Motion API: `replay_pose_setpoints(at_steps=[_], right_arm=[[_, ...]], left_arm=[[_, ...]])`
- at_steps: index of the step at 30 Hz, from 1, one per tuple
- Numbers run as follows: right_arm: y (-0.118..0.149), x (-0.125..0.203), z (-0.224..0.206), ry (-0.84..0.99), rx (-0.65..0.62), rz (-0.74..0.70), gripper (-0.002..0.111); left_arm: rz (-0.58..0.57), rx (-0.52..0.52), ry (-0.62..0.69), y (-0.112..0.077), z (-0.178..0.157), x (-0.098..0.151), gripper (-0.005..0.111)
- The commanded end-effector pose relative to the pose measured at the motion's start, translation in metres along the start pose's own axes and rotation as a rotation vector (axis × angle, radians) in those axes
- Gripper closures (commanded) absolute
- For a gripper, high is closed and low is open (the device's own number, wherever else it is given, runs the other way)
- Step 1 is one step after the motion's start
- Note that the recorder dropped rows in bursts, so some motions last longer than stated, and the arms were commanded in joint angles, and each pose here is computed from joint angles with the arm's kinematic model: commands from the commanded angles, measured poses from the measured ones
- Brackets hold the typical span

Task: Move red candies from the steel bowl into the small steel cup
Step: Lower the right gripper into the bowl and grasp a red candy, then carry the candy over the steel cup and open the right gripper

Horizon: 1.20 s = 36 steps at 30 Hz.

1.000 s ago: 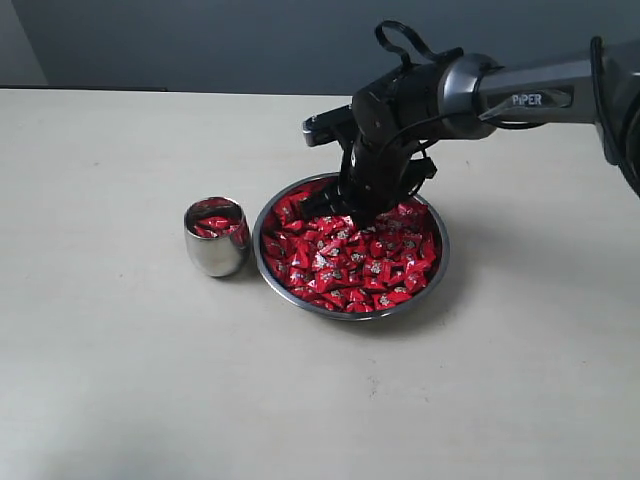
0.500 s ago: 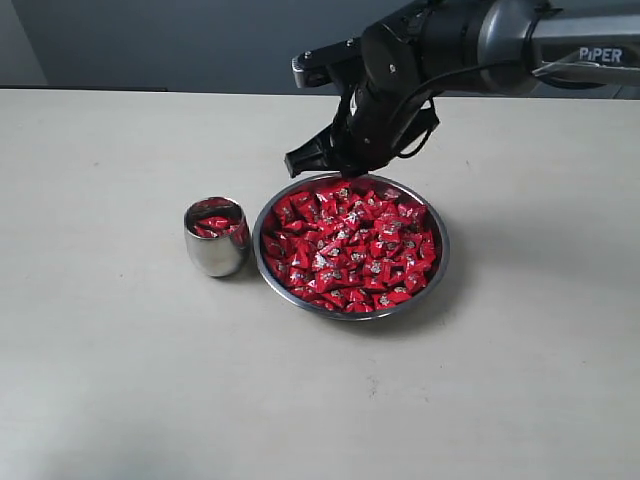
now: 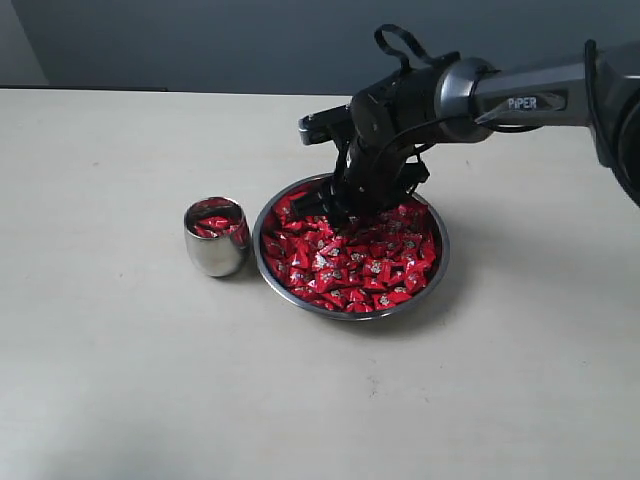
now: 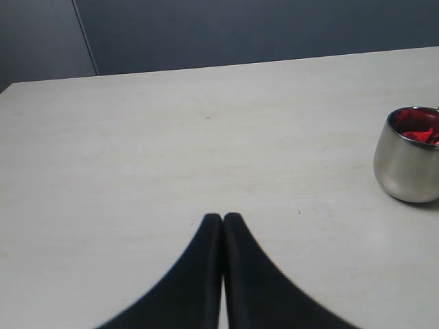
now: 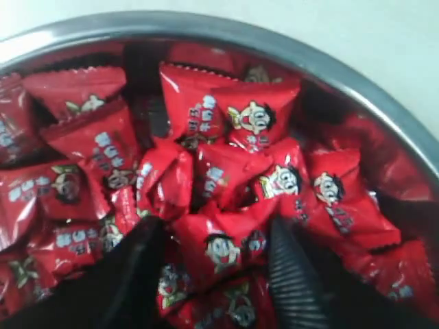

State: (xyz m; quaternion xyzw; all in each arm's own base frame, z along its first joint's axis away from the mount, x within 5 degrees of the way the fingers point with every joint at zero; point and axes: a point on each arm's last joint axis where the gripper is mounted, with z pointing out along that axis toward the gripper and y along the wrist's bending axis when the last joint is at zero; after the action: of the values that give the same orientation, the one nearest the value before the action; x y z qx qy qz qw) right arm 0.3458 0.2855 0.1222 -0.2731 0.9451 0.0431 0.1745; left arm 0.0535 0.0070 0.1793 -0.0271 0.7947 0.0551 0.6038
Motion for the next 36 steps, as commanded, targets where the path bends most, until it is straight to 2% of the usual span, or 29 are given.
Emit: replay_pose_setpoints(at_steps=[1, 8, 18, 21, 27, 31, 36], right_arm=[[-0.004, -0.002, 0.004, -0.02, 0.02, 0.004, 0.108], [-0.008, -0.007, -0.024, -0.038, 0.08, -0.008, 0.109], [0.013, -0.015, -0.078, -0.13, 0.059, -0.05, 0.109], [0.035, -0.016, -0.088, -0.187, 0.001, -0.098, 0.109], [0.082, -0.018, -0.097, -0.312, -0.209, -0.184, 0.109], [0.097, -0.015, -0.094, -0.317, -0.313, -0.202, 0.109], [0.102, -0.013, -0.078, -0.295, -0.343, -0.213, 0.109]], left_arm=[[0.002, 0.006, -0.019, 0.0, -0.001, -0.003, 0.106], [0.002, 0.006, -0.019, 0.0, -0.001, -0.003, 0.106], [0.002, 0.006, -0.019, 0.0, -0.001, -0.003, 0.106], [0.002, 0.006, -0.019, 0.0, -0.001, -0.003, 0.106], [0.002, 0.006, -0.019, 0.0, -0.001, -0.003, 0.106], [0.002, 0.006, -0.019, 0.0, -0.001, -0.003, 0.106], [0.002, 0.006, -0.019, 0.0, -0.001, -0.003, 0.106]])
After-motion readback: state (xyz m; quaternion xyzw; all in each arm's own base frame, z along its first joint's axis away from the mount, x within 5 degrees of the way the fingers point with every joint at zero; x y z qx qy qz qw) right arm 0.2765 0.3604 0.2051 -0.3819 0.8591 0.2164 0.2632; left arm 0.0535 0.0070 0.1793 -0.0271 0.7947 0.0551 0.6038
